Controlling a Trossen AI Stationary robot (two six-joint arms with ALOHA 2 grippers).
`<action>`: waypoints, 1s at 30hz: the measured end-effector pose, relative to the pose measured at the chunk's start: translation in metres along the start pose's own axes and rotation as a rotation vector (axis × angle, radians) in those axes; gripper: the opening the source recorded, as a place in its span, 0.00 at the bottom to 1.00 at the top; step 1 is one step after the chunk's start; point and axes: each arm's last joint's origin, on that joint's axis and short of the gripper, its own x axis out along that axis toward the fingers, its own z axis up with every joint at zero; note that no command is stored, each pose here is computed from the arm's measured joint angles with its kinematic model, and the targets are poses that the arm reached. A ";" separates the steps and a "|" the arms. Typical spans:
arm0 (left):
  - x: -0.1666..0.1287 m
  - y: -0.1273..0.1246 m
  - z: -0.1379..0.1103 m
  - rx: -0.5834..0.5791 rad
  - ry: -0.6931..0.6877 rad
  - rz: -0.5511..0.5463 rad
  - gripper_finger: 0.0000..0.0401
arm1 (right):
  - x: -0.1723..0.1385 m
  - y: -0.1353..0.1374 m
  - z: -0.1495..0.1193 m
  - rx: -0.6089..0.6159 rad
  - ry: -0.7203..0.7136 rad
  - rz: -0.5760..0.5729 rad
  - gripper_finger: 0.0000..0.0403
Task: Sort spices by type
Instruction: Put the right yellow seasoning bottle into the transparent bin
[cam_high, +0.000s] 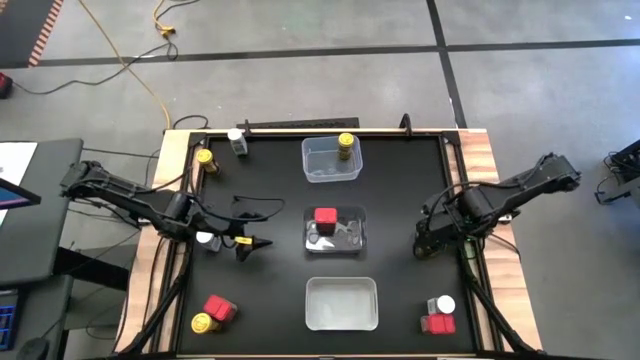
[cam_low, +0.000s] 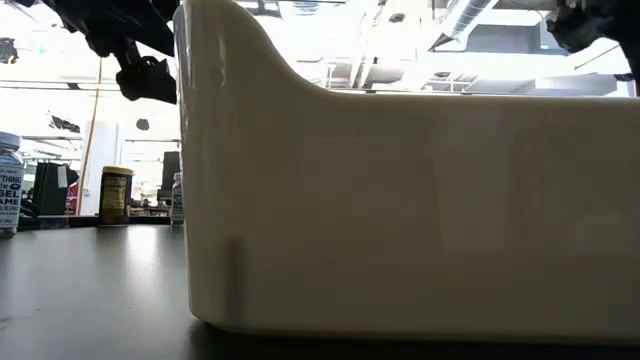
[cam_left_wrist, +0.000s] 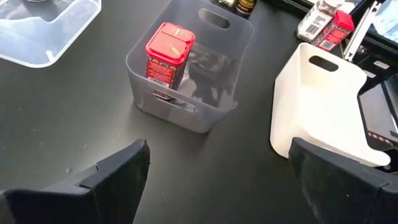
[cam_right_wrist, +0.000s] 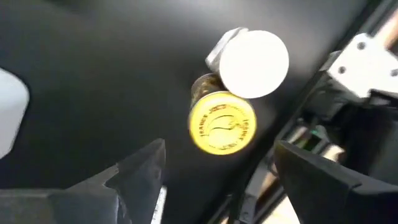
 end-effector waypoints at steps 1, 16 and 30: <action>0.000 0.000 0.000 -0.001 -0.001 0.000 0.92 | 0.003 -0.001 0.000 -0.001 0.000 -0.001 0.80; 0.000 0.000 0.000 -0.082 -0.003 0.002 0.92 | 0.038 -0.005 -0.003 -0.079 0.052 -0.033 0.80; 0.000 0.000 0.000 -0.100 -0.002 0.003 0.92 | 0.054 -0.001 -0.003 -0.018 0.040 0.011 0.80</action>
